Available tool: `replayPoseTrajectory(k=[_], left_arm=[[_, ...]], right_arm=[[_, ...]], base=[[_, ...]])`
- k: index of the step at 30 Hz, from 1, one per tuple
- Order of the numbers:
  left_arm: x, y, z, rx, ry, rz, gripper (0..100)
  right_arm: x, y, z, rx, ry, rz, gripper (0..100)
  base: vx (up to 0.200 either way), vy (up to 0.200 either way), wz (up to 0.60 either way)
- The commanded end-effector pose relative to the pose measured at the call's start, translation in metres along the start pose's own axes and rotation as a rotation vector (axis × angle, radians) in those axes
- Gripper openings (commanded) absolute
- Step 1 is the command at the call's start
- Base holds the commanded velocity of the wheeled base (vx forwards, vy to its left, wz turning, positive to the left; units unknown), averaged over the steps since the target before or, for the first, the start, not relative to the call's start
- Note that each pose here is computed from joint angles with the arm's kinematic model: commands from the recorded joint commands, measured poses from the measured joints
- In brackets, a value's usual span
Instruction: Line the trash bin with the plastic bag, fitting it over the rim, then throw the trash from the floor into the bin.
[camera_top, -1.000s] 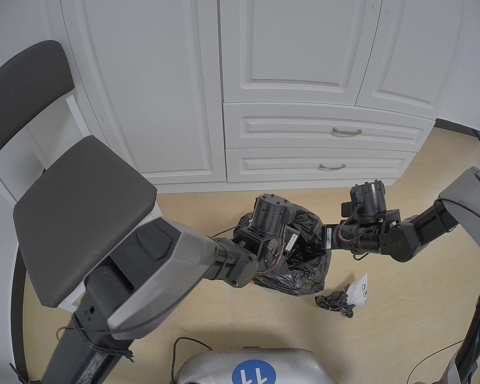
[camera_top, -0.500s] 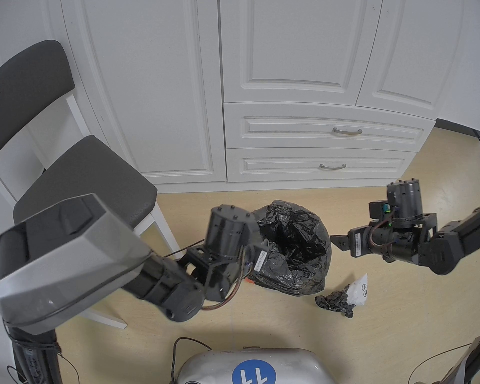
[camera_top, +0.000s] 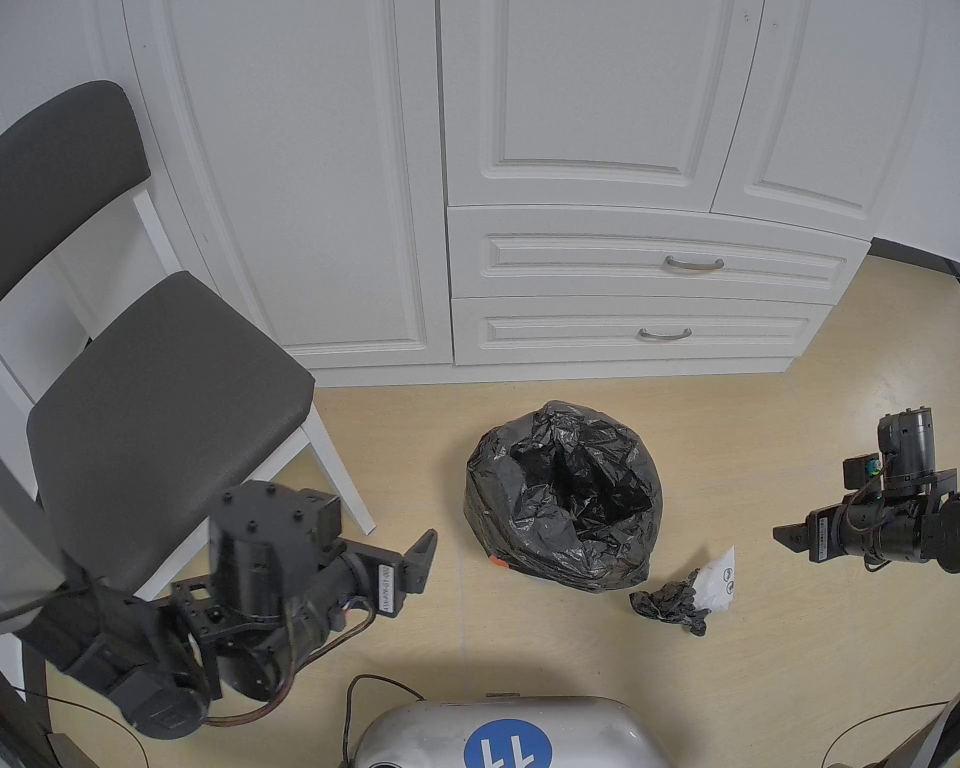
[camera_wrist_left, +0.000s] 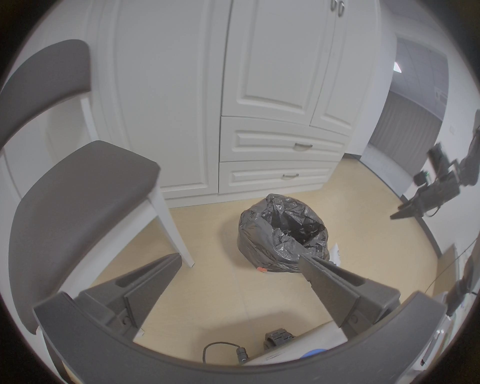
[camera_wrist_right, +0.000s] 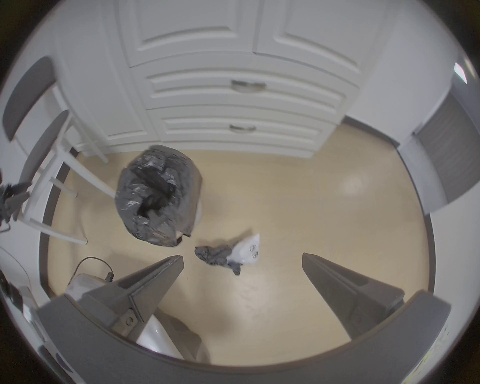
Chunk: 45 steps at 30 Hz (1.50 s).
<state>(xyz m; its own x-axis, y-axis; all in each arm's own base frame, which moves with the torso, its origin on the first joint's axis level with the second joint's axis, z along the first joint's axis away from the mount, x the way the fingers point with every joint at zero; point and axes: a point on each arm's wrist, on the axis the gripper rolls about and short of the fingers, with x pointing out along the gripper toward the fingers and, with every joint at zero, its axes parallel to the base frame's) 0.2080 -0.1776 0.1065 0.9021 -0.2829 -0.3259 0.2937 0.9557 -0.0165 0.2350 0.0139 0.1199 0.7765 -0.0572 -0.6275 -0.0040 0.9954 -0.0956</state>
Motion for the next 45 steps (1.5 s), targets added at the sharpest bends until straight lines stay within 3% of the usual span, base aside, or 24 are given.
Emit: replayPoseTrajectory(k=[1,6,9,11,14,20,21,22,23,26,29,33,36,39,45], left_arm=[[-0.043,0.031,0.008,-0.114,-0.126,0.034,100],[-0.04,0.041,0.01,-0.155,-0.185,0.061,100],[-0.043,0.042,0.006,-0.149,-0.183,0.059,100],[-0.049,0.042,0.006,-0.154,-0.207,0.046,100],[-0.047,0.037,0.008,-0.144,-0.228,0.027,100],[-0.044,0.035,0.009,-0.124,-0.23,0.031,100],[-0.044,0.035,0.009,-0.124,-0.23,0.031,100],[-0.044,0.035,0.009,-0.123,-0.234,0.03,100],[-0.045,0.035,0.01,-0.123,-0.238,0.03,100],[-0.044,0.035,0.014,-0.108,-0.252,0.033,100],[-0.042,0.033,0.015,-0.104,-0.27,0.03,100],[-0.04,0.033,0.015,-0.111,-0.286,0.03,100],[-0.041,0.033,0.019,-0.123,-0.315,0.025,100],[-0.042,0.032,0.021,-0.125,-0.328,0.022,100],[-0.043,0.033,0.023,-0.107,-0.344,0.026,100]], right_arm=[[0.058,-0.046,-0.023,0.173,0.235,0.039,100],[0.142,-0.051,-0.032,0.349,0.371,0.054,100],[0.171,-0.053,-0.03,0.41,0.384,0.049,100],[0.198,-0.056,-0.014,0.482,0.357,0.101,100],[0.225,-0.061,0.007,0.518,0.369,0.168,100],[0.272,-0.046,0.047,0.502,0.566,0.189,100],[0.272,-0.046,0.047,0.502,0.566,0.189,100],[0.286,-0.038,0.033,0.496,0.663,0.172,100],[0.29,-0.037,0.025,0.479,0.696,0.149,100],[0.302,-0.039,0.02,0.432,0.636,0.072,100],[0.316,-0.036,0.003,0.42,0.648,0.008,100],[0.32,-0.035,0.0,0.407,0.634,-0.033,100],[0.333,-0.018,-0.014,0.368,0.636,-0.044,100],[0.351,-0.003,-0.025,0.293,0.553,-0.143,100],[0.357,0.004,-0.028,0.245,0.521,-0.118,100]], base=[[0.0,0.0,0.0],[0.0,0.0,0.0],[0.0,0.0,0.0],[0.0,0.0,0.0],[0.0,0.0,0.0],[0.0,0.0,0.0],[0.0,0.0,0.0],[0.0,0.0,0.0],[0.0,0.0,0.0],[0.0,0.0,0.0],[0.0,0.0,0.0],[0.0,0.0,0.0],[0.0,0.0,0.0],[0.0,0.0,0.0],[0.0,0.0,0.0]])
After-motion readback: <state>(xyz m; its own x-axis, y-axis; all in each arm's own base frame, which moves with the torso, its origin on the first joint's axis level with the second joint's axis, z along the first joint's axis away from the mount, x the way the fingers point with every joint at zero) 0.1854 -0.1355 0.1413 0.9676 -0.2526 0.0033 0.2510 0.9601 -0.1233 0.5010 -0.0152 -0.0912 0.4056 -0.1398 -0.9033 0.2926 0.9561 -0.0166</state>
